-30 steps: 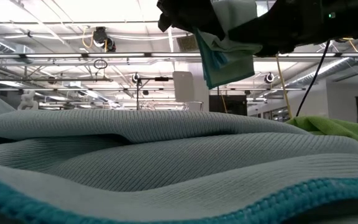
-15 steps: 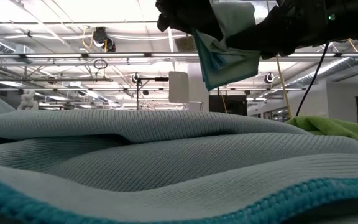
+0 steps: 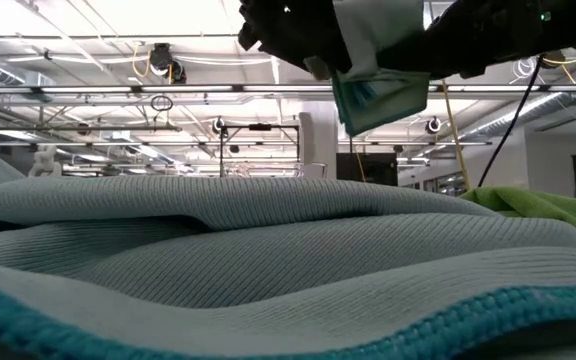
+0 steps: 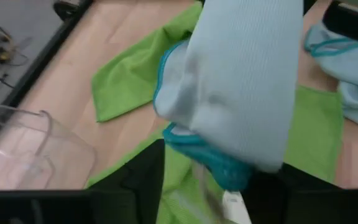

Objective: Fold microfiber towels
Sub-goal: Put the top left blue towel into the transparent bin

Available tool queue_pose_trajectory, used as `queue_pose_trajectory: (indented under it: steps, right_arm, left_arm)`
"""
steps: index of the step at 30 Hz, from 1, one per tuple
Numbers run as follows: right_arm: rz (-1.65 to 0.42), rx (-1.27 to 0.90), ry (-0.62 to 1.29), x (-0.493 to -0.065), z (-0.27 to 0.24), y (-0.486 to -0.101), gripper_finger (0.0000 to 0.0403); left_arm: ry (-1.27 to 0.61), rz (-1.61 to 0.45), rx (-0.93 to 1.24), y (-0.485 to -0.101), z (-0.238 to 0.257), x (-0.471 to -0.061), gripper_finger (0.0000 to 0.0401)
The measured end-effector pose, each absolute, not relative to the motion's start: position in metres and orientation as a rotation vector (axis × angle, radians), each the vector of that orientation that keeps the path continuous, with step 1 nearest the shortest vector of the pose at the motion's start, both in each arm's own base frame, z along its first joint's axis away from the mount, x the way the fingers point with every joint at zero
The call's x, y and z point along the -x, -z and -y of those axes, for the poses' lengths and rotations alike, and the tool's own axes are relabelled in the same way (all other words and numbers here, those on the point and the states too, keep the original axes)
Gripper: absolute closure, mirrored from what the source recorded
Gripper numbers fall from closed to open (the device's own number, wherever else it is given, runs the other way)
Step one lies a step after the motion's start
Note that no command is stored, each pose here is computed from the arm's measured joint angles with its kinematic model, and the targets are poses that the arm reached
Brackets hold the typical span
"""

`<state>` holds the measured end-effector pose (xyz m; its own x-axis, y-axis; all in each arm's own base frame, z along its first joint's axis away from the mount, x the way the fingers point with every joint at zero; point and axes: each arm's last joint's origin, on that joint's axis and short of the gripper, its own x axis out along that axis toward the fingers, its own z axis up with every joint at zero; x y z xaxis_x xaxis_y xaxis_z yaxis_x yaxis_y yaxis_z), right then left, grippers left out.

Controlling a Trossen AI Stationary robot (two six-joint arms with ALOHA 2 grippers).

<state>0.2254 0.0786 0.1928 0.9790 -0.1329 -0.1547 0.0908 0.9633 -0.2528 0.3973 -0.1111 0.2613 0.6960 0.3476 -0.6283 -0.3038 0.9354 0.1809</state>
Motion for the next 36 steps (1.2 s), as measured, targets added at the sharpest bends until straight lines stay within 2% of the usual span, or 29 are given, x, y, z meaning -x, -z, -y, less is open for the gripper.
queue_pose_trajectory:
  steps: [3, 9, 11, 14, 18, 25, 29, 32, 36]
  right_arm:
    - [-0.183, 0.256, 0.104, -0.223, -0.079, -0.194, 0.0368]
    - [-0.200, 0.277, 0.099, -0.221, -0.079, -0.194, 0.0374]
    - [-0.202, 0.291, 0.100, -0.221, -0.079, -0.194, 0.0374]
    - [-0.216, 0.306, 0.097, -0.220, -0.079, -0.192, 0.0370]
    - [-0.245, 0.320, 0.098, -0.220, -0.079, -0.189, 0.0371]
    - [-0.258, 0.346, 0.096, -0.220, -0.078, -0.188, 0.0370]
    - [-0.263, 0.346, 0.110, -0.221, -0.075, -0.188, 0.0372]
    - [-0.271, 0.346, 0.117, -0.221, -0.073, -0.187, 0.0372]
    - [-0.286, 0.353, 0.117, -0.221, -0.072, -0.186, 0.0369]
  left_arm:
    - [-0.373, -0.716, -0.080, -0.261, 0.113, -0.396, 0.0268]
    - [-0.315, -0.742, -0.095, -0.260, 0.119, -0.394, 0.0384]
    - [-0.268, -0.774, -0.072, -0.258, 0.122, -0.392, 0.0392]
    - [-0.233, -0.835, -0.051, -0.254, 0.128, -0.386, 0.0365]
    - [-0.230, -0.837, -0.078, -0.259, 0.138, -0.377, 0.0296]
    - [-0.377, -0.610, -0.161, -0.304, 0.139, -0.378, 0.0180]
    - [-0.333, -0.504, -0.264, -0.314, 0.134, -0.395, 0.0126]
    - [-0.312, -0.509, -0.282, -0.306, 0.123, -0.407, 0.0100]
    - [-0.281, -0.565, -0.233, -0.298, 0.105, -0.413, 0.0101]
